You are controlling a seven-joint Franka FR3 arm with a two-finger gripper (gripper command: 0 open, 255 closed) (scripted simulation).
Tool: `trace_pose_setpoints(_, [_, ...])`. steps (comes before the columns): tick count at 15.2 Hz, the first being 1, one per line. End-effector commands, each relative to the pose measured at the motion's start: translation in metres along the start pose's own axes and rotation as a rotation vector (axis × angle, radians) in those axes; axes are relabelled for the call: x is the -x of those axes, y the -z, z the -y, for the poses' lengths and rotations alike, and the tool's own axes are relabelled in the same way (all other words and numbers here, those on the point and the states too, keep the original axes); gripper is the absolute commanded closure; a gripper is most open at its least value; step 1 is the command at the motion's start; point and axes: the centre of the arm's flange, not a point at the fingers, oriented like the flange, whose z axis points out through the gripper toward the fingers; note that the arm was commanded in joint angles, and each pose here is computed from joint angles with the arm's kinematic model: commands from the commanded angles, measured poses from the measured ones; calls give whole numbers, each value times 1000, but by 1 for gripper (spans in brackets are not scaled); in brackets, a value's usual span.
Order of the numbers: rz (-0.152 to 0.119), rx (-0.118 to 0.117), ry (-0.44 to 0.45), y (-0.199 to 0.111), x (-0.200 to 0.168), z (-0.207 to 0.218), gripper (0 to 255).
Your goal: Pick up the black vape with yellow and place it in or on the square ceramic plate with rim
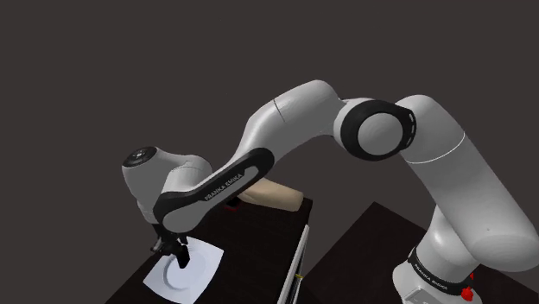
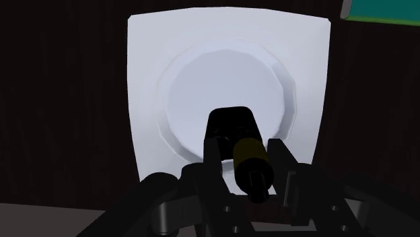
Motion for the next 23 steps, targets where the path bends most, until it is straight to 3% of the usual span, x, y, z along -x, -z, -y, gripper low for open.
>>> trace_pose_setpoints(1, [0, 0, 0, -10, 0, 0, 255])
trace_pose_setpoints(5, [0, 0, 0, -31, 0, 1, 255])
trace_pose_setpoints(12, [0, 0, 0, -31, 0, 1, 255])
trace_pose_setpoints(13, [0, 0, 0, -31, 0, 1, 0])
trace_pose_setpoints(18, [0, 0, 0, -31, 0, 1, 0])
trace_pose_setpoints(22, [0, 0, 0, 19, 0, 1, 0])
trace_pose_setpoints(23, [0, 0, 0, 19, 0, 1, 0])
